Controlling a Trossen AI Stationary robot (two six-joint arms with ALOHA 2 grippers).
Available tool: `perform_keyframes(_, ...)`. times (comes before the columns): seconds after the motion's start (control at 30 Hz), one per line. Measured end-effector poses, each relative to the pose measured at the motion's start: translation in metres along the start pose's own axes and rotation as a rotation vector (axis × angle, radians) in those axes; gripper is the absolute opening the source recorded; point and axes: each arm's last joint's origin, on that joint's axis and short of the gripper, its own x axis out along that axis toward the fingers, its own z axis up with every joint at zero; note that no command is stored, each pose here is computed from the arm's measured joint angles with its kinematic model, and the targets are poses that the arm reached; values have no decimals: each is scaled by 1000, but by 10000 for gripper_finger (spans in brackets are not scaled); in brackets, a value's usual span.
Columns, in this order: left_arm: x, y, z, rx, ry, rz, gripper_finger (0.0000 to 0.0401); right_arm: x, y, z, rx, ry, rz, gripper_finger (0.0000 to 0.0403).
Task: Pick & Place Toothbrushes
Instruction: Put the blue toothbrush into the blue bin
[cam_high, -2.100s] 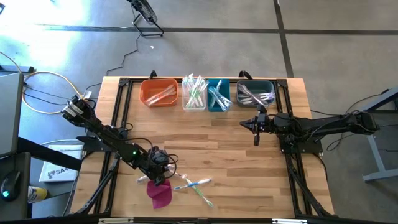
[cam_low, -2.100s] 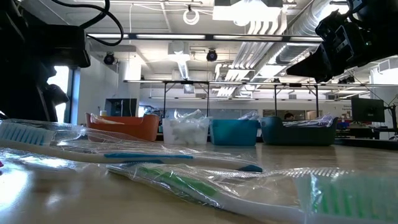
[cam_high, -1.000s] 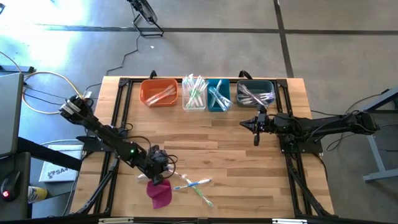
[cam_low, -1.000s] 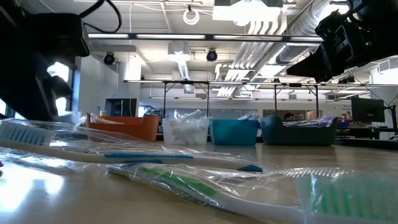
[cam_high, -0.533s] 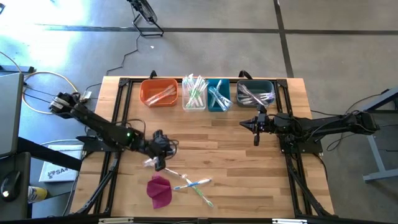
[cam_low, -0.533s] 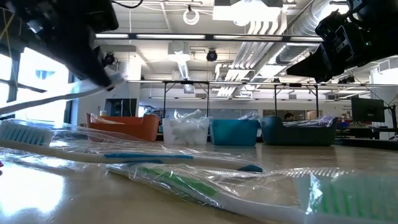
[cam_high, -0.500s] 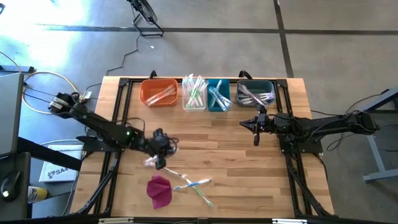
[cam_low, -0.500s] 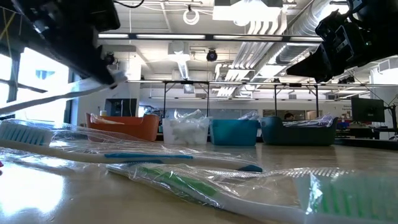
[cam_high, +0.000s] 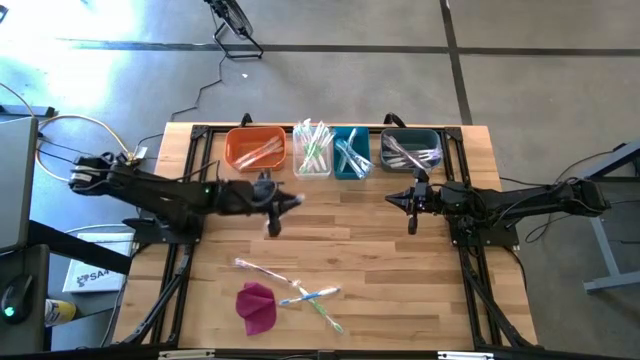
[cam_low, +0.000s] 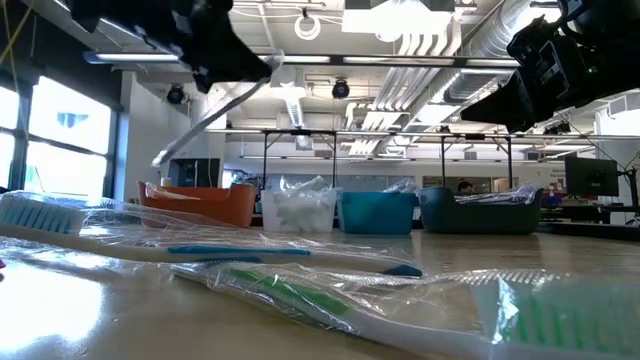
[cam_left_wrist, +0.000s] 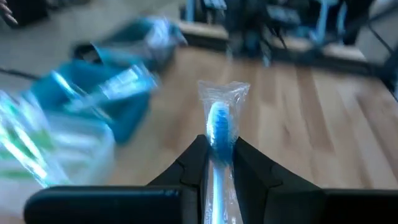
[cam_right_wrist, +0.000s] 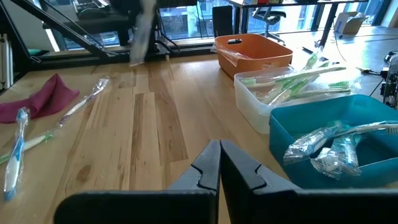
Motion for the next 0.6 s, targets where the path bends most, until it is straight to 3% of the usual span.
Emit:
perform_keyframes(0.1, 4, 15, 13, -3, -104, 13, 51, 0, 0, 0, 0, 0, 0, 4)
perform_keyframes(0.33, 15, 53, 31, -33, -259, -87, 51, 0, 0, 0, -8, -1, -1, 4)
perform_keyframes(0.6, 41, 84, 45, -53, -258, -34, 51, 0, 0, 0, -25, -3, -3, 4)
